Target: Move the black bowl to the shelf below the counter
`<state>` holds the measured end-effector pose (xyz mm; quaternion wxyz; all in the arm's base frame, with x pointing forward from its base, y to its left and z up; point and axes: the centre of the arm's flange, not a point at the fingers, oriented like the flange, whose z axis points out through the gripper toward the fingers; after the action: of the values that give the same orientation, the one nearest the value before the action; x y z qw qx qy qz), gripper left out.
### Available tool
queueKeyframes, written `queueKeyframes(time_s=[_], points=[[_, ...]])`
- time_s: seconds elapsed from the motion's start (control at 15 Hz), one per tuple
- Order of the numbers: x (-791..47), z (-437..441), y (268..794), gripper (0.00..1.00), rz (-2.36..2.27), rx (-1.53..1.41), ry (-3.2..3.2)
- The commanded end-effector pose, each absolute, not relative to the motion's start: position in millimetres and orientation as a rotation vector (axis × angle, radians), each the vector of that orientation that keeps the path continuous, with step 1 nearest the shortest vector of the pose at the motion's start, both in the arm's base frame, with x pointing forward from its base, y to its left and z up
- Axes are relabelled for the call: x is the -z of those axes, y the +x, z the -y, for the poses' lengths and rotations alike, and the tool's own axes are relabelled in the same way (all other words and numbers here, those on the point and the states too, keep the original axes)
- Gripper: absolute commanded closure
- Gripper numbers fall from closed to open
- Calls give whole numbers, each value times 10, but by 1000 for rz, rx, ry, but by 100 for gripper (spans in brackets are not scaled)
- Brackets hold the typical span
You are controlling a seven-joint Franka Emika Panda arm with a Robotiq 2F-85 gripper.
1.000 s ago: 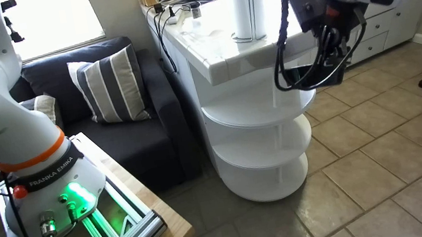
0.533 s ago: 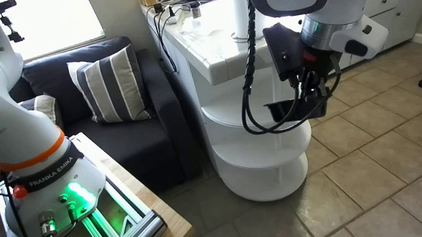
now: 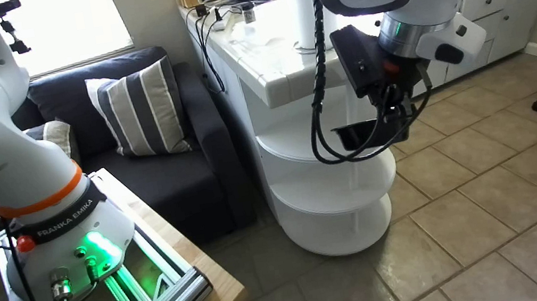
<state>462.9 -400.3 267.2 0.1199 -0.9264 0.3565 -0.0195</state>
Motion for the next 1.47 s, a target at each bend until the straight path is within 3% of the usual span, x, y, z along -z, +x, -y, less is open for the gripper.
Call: queueKeyframes(time_s=[0.0,0.6,0.93,1.4], points=[[-2391,3795,4718,97,-786,-12,-2678],[-1517,3736,4603,97,-426,-5,-2515],[-1162,3579,4964,97,-369,166,-2370],[-785,3295,5352,97,-389,87,-2312]])
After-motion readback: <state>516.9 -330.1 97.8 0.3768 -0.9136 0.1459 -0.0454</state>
